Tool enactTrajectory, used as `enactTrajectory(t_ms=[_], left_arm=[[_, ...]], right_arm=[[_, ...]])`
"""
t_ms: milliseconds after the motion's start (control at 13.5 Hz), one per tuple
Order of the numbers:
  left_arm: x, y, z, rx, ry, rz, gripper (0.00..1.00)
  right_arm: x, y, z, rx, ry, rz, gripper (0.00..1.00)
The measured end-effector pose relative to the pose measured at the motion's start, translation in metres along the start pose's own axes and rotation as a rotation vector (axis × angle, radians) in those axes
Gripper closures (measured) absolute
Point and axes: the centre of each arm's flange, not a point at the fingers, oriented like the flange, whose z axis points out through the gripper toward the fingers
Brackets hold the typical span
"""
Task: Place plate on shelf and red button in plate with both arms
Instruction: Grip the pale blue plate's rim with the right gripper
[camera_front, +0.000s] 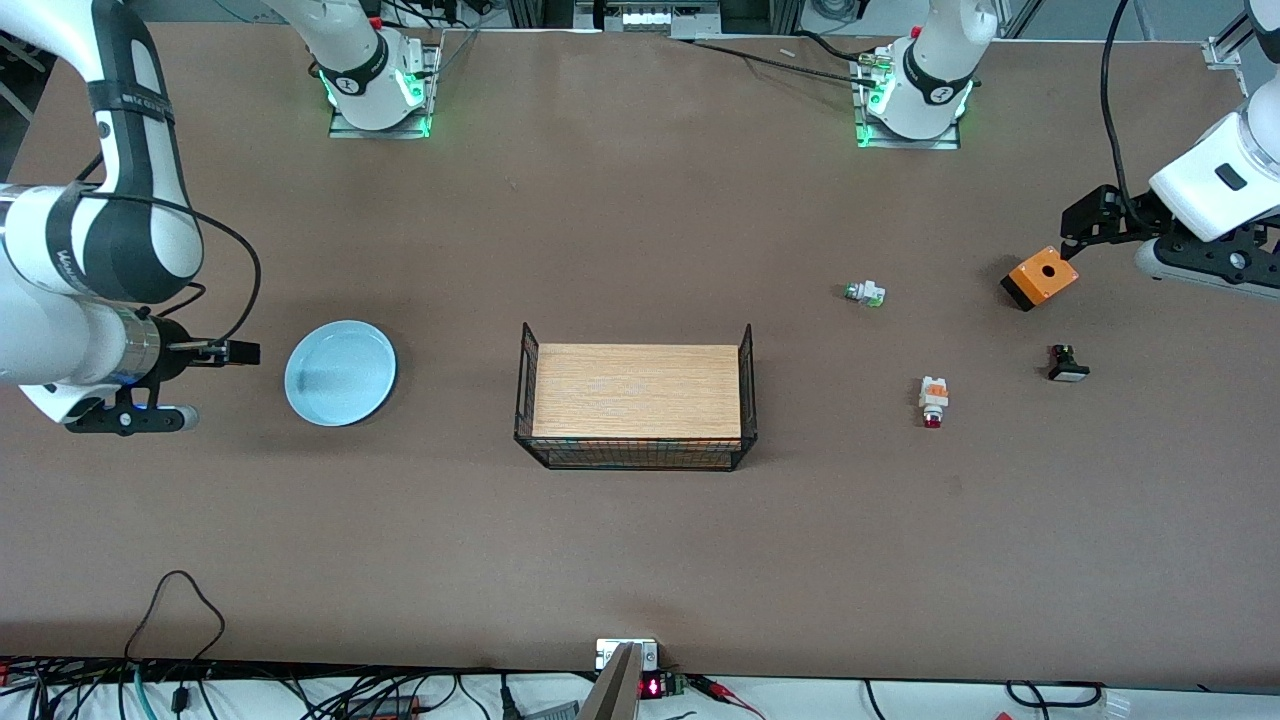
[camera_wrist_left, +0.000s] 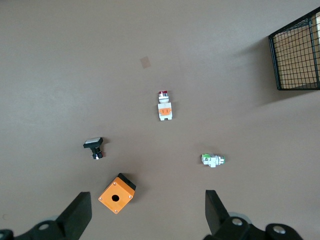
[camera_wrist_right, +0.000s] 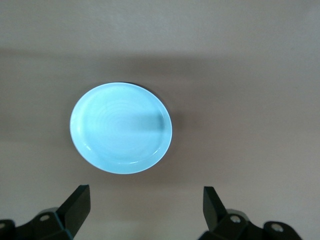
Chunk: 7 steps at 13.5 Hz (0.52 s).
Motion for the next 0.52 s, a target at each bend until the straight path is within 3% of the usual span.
enactTrajectory(t_ms=[520], left_arm=[[0.0, 0.0, 0.0, 0.0, -0.001, 0.0, 0.0]], right_arm=[[-0.006, 0.025, 0.113, 0.006, 0.071, -0.013, 0.0]])
